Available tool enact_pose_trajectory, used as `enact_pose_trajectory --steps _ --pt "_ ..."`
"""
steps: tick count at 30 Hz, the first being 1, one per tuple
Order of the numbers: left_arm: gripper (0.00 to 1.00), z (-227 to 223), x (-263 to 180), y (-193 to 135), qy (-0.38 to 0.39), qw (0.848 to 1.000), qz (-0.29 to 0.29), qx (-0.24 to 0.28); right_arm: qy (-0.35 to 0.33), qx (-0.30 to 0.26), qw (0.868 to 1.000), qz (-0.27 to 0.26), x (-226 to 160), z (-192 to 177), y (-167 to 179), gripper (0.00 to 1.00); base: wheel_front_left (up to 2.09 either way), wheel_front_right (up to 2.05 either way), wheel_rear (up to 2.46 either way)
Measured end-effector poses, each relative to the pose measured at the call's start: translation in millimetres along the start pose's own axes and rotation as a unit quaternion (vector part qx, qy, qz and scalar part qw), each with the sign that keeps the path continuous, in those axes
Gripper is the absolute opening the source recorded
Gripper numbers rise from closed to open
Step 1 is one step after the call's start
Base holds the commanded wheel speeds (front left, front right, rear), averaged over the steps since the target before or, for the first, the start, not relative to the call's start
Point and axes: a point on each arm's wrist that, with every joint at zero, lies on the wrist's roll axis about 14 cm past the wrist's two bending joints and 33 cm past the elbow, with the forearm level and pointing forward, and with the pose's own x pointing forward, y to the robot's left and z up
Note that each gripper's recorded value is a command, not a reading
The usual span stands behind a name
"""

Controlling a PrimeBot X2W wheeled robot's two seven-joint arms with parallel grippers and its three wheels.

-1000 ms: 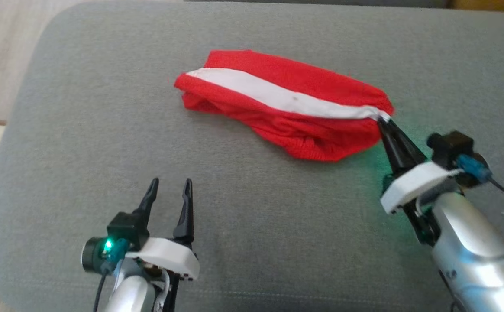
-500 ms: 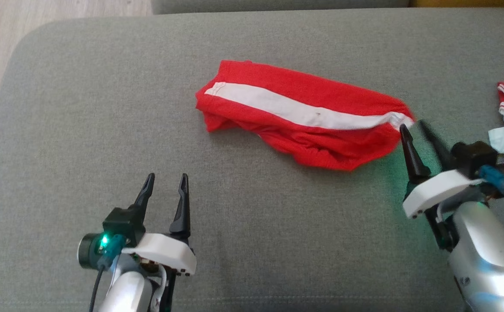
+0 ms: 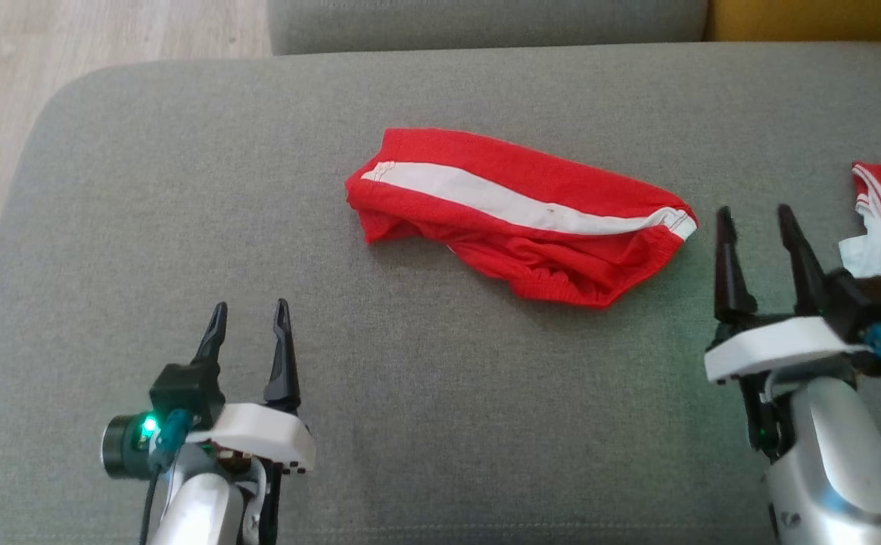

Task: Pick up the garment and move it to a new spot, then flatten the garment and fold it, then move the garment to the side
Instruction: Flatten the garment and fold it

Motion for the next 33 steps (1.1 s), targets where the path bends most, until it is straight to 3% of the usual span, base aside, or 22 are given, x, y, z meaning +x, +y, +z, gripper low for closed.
enact_pose_trajectory --steps 17,27,33 --pt "1.0 -11 -14 13 0.016 0.999 0.021 0.022 0.048 0.043 0.997 -0.036 -45 -36 -11 1.0 0.0 0.0 0.0" --pt "1.0 -22 -11 16 0.033 0.999 0.024 0.022 0.071 0.07 0.995 -0.029 -39 -53 -3 1.0 0.0 0.0 0.0" --pt "1.0 -22 4 14 0.031 0.999 0.017 0.02 0.07 0.1 0.992 -0.028 -9 -54 0 1.0 0.0 0.0 0.0"
